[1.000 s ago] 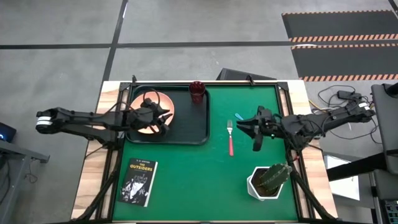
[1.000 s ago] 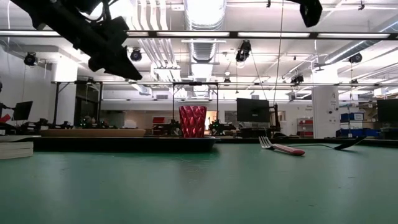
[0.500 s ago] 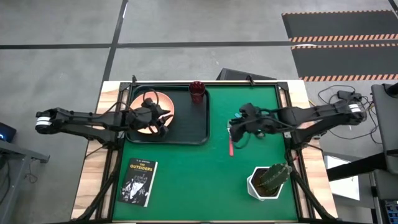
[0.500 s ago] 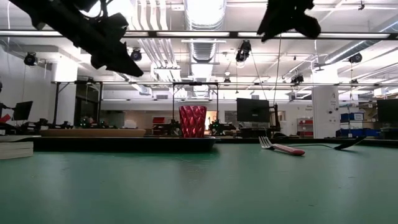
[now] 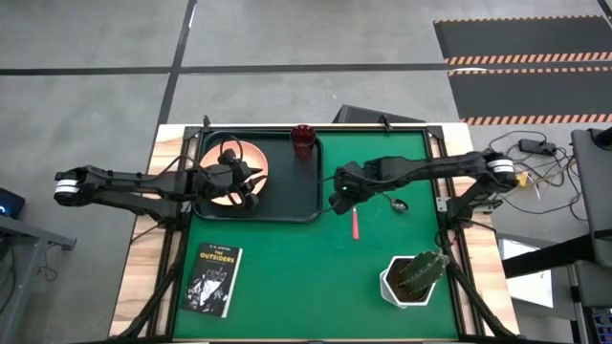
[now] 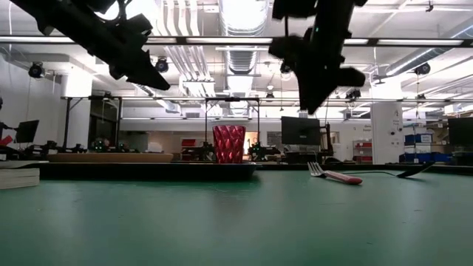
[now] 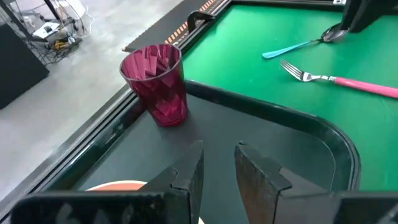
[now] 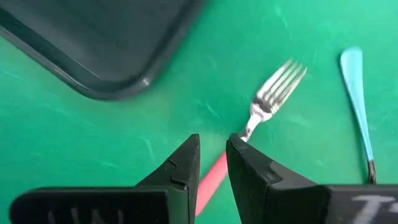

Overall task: Pick and place plate/cup/fork/spoon on tray
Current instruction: Put the pink fork on the right of the black serving tray

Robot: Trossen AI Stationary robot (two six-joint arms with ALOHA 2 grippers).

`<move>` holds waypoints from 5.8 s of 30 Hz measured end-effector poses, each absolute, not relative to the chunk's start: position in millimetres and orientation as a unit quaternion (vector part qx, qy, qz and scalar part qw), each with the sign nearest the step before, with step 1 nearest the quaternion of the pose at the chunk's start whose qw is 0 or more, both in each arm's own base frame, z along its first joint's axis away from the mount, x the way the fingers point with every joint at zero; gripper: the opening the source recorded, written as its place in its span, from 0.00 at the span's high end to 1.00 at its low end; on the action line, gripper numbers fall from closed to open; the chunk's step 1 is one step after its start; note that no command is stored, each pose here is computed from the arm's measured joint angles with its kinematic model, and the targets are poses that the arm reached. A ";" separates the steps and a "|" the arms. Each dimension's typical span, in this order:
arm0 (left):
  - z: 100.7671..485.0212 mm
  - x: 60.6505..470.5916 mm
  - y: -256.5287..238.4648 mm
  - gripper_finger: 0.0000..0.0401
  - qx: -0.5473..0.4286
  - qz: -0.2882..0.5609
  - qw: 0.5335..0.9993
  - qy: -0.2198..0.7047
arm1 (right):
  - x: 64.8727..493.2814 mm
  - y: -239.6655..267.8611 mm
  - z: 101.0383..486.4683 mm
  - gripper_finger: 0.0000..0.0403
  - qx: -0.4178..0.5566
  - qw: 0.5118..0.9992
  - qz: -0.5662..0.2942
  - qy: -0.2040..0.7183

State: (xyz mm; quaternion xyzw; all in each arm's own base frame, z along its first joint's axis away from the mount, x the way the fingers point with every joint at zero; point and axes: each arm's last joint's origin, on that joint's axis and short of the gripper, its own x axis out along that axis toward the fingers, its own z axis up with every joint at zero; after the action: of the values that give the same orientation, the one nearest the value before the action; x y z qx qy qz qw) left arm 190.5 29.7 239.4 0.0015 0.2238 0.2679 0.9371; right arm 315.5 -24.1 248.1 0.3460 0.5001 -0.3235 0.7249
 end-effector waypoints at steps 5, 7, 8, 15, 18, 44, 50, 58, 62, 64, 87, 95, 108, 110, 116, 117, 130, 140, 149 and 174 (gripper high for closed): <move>238.9 190.3 29.0 0.82 -0.001 0.257 0.939 0.228 | 323.7 -25.0 220.1 0.83 0.345 0.682 -0.336 0.550; 238.1 190.0 28.9 0.82 -0.001 0.254 0.939 0.232 | 325.2 -24.8 211.2 0.83 0.345 0.666 -0.344 0.565; 237.8 189.8 28.9 0.82 0.000 0.254 0.938 0.234 | 325.8 -24.8 207.9 0.83 0.344 0.661 -0.347 0.569; 238.3 189.5 28.8 0.82 -0.001 0.254 0.939 0.233 | 331.3 -25.0 186.9 0.81 0.345 0.630 -0.371 0.588; 238.4 189.4 28.8 0.82 -0.001 0.254 0.939 0.232 | 332.9 -24.7 181.2 0.76 0.346 0.623 -0.380 0.590; 239.5 187.9 28.5 0.82 0.007 0.252 0.939 0.233 | 342.0 -16.8 151.9 0.70 0.326 0.614 -0.422 0.583; 239.5 187.9 28.5 0.82 0.007 0.252 0.939 0.233 | 342.5 -17.1 146.7 0.79 0.335 0.617 -0.429 0.568; 239.4 187.9 28.5 0.82 0.007 0.252 0.939 0.234 | 341.1 -17.5 140.9 0.86 0.334 0.625 -0.431 0.560; 239.3 187.9 28.5 0.82 0.007 0.252 0.939 0.234 | 341.2 -17.5 140.8 0.89 0.334 0.625 -0.430 0.559; 239.3 187.9 28.5 0.82 0.007 0.252 0.939 0.234 | 341.2 -17.5 141.6 0.91 0.335 0.627 -0.429 0.558; 238.0 187.4 28.2 0.82 -0.007 0.249 0.939 0.237 | 337.1 4.8 205.8 0.94 0.263 0.747 -0.416 0.447; 240.4 190.8 24.0 0.82 -0.030 0.174 0.958 0.225 | 359.1 27.1 224.1 0.94 0.171 0.850 -0.385 0.315; 247.2 195.9 12.0 0.82 -0.056 0.069 0.978 0.190 | 400.7 43.2 226.7 0.94 0.016 0.920 -0.357 0.161; 250.3 197.4 10.4 0.82 -0.059 0.064 0.982 0.170 | 403.9 45.0 225.0 0.94 0.007 0.922 -0.357 0.151; 250.1 199.2 9.2 0.82 -0.083 0.061 0.988 0.115 | 409.6 56.7 212.5 0.94 -0.031 0.920 -0.361 0.149; 248.2 199.0 9.2 0.82 -0.083 0.060 0.989 0.109 | 409.5 59.6 210.9 0.94 -0.040 0.919 -0.363 0.151; 227.1 196.0 9.2 0.58 -0.019 0.051 0.997 -0.052 | 409.1 84.6 193.7 0.94 -0.134 0.886 -0.413 0.161; 206.5 213.2 9.9 0.56 -0.009 0.052 0.995 -0.087 | 413.8 85.9 199.1 0.94 -0.131 0.897 -0.400 0.136; 197.7 230.8 10.6 0.56 -0.033 0.050 0.991 -0.116 | 417.0 87.1 206.1 0.94 -0.143 0.901 -0.389 0.131; 203.2 253.7 13.7 1.00 -0.080 0.132 0.973 -0.171 | 418.6 83.1 208.6 0.93 -0.134 0.899 -0.398 0.127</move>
State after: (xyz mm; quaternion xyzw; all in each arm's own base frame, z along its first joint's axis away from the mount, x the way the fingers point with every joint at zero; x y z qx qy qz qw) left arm 253.7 13.7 203.2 -0.0802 -0.1710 0.1318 0.9731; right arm 418.6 83.1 208.6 -0.1336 0.1269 -0.3976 0.8989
